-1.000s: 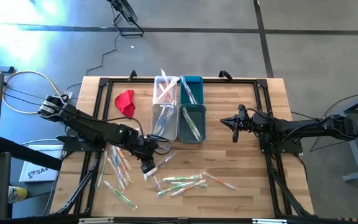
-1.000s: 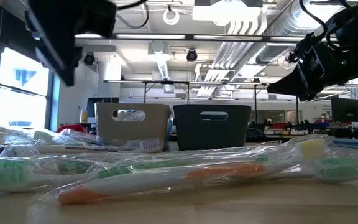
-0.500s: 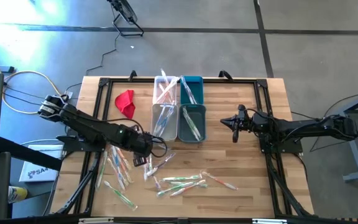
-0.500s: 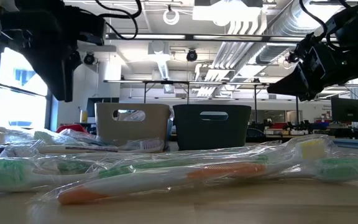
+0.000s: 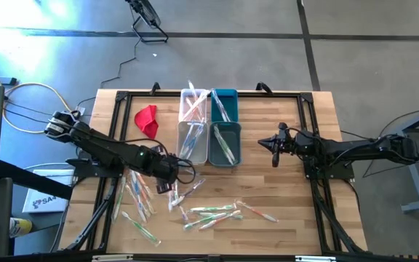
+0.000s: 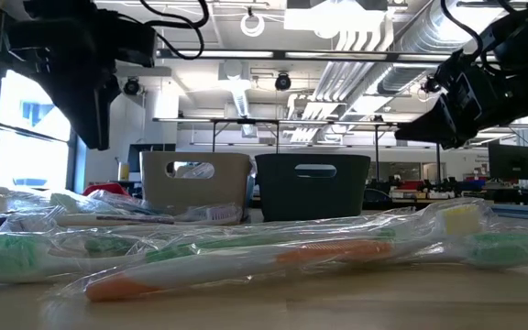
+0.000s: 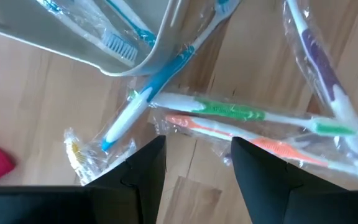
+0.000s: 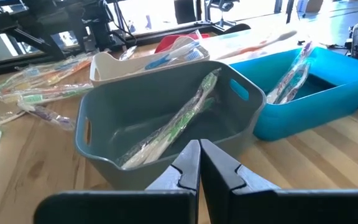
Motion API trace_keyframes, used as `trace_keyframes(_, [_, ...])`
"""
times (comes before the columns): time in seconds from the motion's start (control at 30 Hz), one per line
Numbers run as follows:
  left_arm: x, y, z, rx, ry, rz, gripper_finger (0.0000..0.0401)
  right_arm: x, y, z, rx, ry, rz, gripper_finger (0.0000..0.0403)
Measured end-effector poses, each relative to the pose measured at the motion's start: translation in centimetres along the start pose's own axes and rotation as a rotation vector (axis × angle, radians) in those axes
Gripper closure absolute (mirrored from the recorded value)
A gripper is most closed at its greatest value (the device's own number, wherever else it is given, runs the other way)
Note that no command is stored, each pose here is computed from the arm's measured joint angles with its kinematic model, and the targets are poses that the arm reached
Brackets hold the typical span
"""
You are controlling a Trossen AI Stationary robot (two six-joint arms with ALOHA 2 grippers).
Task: Pick & Place Toothbrushes
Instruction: Put the blue toothbrush into the gray bin
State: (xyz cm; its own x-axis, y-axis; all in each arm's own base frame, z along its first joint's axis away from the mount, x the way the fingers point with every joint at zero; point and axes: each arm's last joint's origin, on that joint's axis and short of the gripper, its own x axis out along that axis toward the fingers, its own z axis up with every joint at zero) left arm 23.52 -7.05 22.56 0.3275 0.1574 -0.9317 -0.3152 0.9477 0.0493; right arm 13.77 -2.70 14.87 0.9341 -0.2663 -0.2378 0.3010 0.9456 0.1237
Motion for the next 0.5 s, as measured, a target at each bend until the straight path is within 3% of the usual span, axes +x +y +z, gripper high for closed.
trace_keyframes(0.2, [0.0, -0.4, 0.6, -0.030, -0.056, -0.045, 0.0226, 0.0, 0.0, -0.2, -0.002, 0.021, -0.003, 0.0399])
trace_keyframes(0.5, [0.7, 0.3, -0.6, 0.006, 0.006, 0.040, 0.0226, 0.0, 0.0, -0.2, -0.003, 0.024, -0.003, 0.0399])
